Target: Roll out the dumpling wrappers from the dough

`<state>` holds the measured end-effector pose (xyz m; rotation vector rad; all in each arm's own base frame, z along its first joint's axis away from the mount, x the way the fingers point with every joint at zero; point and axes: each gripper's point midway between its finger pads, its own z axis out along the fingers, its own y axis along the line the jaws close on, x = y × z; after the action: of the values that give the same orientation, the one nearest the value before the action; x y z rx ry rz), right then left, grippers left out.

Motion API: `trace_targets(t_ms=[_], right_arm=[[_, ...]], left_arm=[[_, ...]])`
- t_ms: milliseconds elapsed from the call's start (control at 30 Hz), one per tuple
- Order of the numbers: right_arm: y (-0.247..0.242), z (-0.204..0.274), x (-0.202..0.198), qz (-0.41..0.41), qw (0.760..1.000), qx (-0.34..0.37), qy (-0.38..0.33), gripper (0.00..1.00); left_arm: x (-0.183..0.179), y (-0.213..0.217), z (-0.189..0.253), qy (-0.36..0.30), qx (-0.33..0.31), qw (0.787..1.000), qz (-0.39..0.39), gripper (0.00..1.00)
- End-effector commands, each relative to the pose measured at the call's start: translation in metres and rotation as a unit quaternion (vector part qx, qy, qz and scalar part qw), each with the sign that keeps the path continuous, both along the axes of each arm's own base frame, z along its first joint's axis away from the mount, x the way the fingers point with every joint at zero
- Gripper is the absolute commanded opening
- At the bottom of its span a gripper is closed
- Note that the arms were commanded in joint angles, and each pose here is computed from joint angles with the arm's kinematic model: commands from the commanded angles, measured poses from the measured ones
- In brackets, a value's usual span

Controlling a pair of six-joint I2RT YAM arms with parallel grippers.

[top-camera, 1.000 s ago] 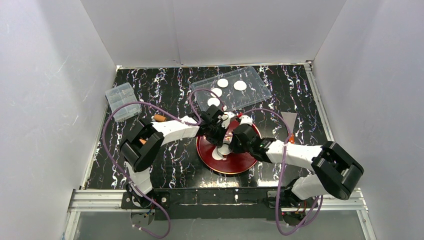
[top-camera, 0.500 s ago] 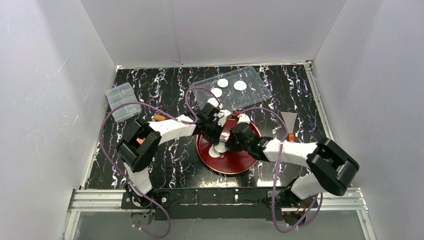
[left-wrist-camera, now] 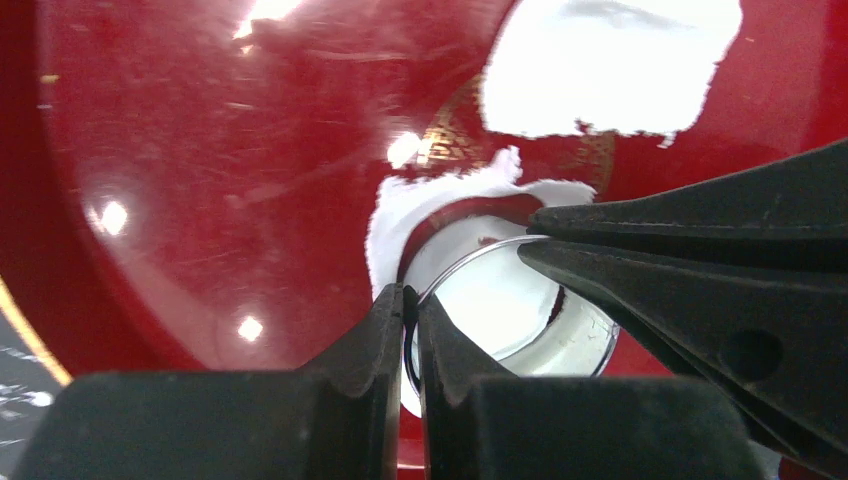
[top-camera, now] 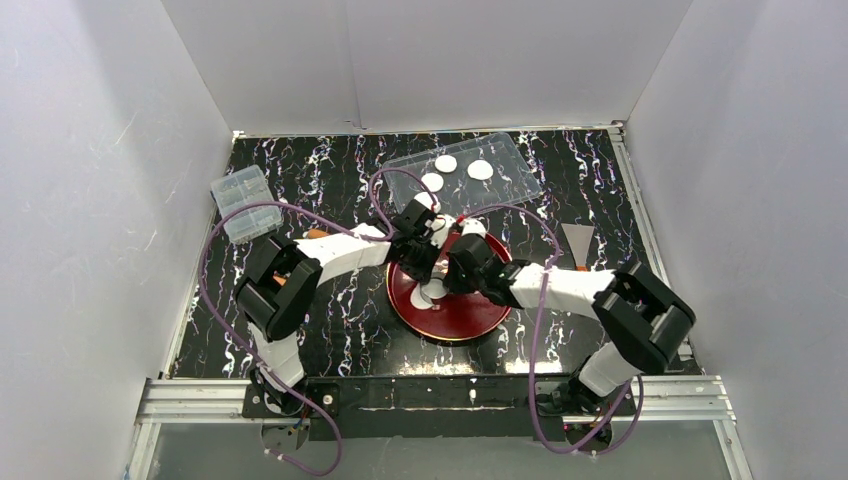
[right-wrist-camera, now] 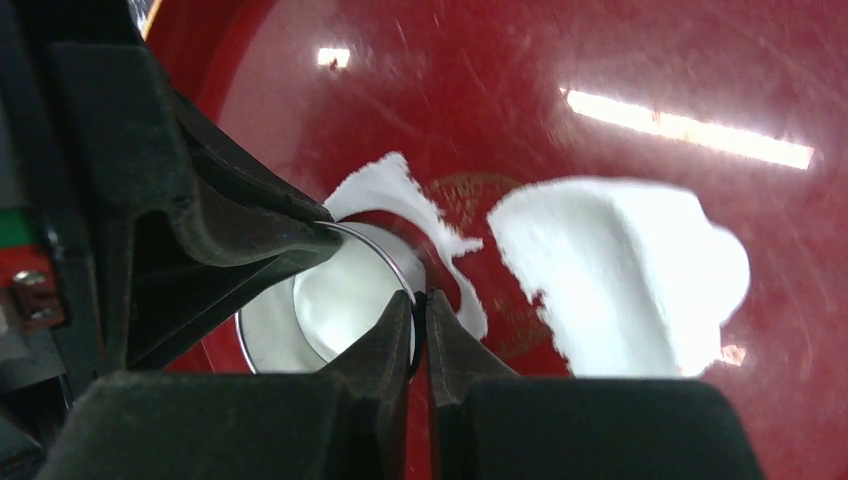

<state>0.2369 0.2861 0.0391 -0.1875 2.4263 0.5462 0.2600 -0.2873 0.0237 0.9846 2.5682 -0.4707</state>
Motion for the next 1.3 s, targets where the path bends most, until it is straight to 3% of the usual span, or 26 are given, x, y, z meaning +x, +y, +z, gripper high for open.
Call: trace_targets(t_ms=[0, 33, 333, 467, 867, 1267], right_arm=[[-0.012, -0.04, -0.027, 0.044, 0.994, -0.07, 0.074, 0.01], [-0.013, -0.04, -0.028, 0.042, 0.994, -0.069, 0.076, 0.01], [-0.06, -0.037, -0.066, 0.01, 0.992, -0.077, 0.101, 0.01], [-0.064, -0.038, -0.066, 0.001, 0.993, -0.072, 0.096, 0.01], [-0.001, -0.03, -0.022, 0.047, 0.995, -0.051, 0.069, 0.01], [-0.062, -0.041, -0.063, -0.001, 0.993, -0.072, 0.091, 0.01]], left_arm=[[0.017, 0.056, -0.002, -0.026, 0.086, 0.995, 0.041, 0.0], [0.003, 0.062, -0.038, 0.022, 0.114, 0.993, 0.033, 0.0], [-0.06, 0.043, -0.053, 0.084, 0.108, 0.99, -0.025, 0.0], [-0.056, 0.039, -0.054, 0.081, 0.109, 0.991, -0.02, 0.0], [0.001, 0.071, -0.036, 0.027, 0.112, 0.993, 0.038, 0.0], [-0.055, 0.038, -0.05, 0.075, 0.106, 0.991, -0.026, 0.0]])
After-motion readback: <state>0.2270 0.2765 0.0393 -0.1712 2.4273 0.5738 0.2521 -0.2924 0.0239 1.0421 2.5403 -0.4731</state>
